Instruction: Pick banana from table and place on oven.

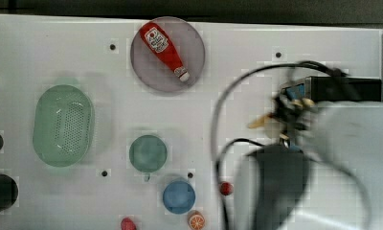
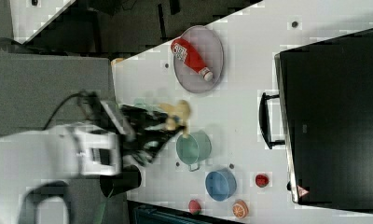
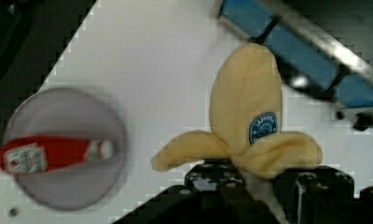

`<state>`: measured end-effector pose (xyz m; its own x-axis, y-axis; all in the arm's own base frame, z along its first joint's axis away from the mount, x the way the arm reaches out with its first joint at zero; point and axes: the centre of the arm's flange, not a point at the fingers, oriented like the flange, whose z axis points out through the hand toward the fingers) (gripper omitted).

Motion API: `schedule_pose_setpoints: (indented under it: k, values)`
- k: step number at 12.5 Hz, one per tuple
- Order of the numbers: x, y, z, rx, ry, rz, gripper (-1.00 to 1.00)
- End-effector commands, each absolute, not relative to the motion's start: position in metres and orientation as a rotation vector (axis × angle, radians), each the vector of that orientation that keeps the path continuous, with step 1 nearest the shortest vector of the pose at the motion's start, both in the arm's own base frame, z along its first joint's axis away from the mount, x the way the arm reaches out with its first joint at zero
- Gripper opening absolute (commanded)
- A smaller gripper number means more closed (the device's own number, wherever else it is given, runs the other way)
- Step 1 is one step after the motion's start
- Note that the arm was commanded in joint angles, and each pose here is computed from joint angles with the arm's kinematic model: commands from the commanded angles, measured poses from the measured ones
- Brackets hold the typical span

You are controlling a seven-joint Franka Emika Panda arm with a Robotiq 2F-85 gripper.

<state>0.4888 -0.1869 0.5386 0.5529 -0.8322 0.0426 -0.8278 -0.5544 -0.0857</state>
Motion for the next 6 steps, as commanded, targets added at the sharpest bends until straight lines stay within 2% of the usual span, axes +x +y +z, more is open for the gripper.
schedule_pose_setpoints:
  k: [1,5,6]
  values:
    - [0.474,-0.266,0.489,-2.775,1.446,-0.01,-0.49]
    - [0.469,-0.333,0.451,-2.915,1.407,-0.117,-0.49]
    - [0.469,-0.342,0.441,-2.941,1.393,-0.11,-0.49]
